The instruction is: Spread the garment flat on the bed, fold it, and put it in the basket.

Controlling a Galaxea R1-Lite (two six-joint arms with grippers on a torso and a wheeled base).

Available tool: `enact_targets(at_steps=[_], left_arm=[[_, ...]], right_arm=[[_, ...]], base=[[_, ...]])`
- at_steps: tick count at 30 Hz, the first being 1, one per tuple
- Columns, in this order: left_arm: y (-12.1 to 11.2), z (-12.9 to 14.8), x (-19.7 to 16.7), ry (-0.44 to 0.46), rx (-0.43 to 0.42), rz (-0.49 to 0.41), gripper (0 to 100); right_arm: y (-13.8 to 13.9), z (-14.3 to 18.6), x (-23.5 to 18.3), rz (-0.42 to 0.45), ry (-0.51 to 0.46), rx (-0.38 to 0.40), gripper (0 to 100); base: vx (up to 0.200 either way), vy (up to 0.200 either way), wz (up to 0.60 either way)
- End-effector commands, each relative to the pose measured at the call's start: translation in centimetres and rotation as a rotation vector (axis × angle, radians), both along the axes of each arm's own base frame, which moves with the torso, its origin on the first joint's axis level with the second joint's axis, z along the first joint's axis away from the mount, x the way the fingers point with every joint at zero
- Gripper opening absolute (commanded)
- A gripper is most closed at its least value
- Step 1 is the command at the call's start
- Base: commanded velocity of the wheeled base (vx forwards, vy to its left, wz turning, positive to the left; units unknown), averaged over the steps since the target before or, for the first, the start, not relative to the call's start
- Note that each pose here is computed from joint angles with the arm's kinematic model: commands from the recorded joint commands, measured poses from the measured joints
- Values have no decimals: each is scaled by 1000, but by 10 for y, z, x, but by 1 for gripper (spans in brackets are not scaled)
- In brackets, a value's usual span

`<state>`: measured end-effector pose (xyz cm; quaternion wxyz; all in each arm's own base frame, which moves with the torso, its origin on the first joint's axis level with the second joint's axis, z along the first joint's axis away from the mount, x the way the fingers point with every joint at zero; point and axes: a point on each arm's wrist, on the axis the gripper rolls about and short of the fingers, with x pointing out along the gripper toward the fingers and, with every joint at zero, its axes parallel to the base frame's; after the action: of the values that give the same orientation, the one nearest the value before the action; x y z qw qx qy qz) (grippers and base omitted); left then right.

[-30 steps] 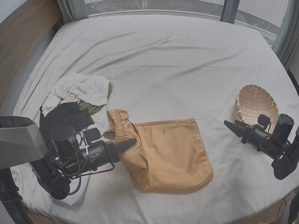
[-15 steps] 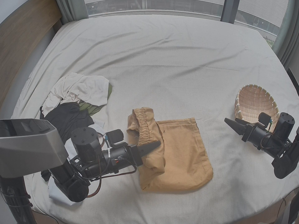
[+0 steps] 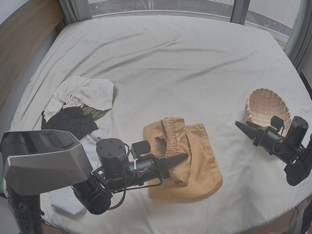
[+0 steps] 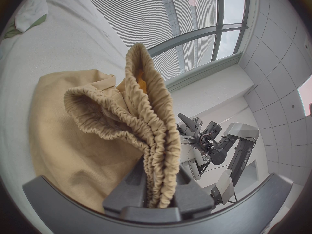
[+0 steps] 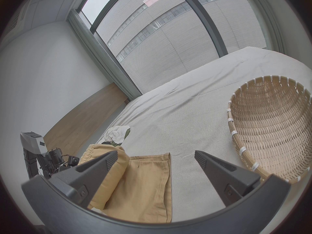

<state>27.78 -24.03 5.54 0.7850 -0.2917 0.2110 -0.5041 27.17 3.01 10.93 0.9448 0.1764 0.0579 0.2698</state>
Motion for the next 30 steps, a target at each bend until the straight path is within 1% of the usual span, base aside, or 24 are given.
enact_targets(at_steps=[1, 5, 22, 23, 30], left_arm=[[-16, -14, 3, 16, 12, -24, 0], [-24, -16, 6, 10, 8, -35, 0], [-25, -22, 8, 20, 20, -33, 0], [-24, -22, 8, 19, 19, -33, 100], [-26, -22, 7, 24, 27, -38, 100]], right_arm=[[0, 1, 0, 1, -3, 0, 100], [0, 1, 0, -1, -6, 0, 100], [0, 5, -2, 1, -18, 1, 100], [0, 5, -2, 1, -18, 1, 100], [0, 4, -2, 3, -16, -1, 100]], base=[[0, 0, 0], [0, 0, 0], [0, 0, 0], [0, 0, 0], [0, 0, 0]])
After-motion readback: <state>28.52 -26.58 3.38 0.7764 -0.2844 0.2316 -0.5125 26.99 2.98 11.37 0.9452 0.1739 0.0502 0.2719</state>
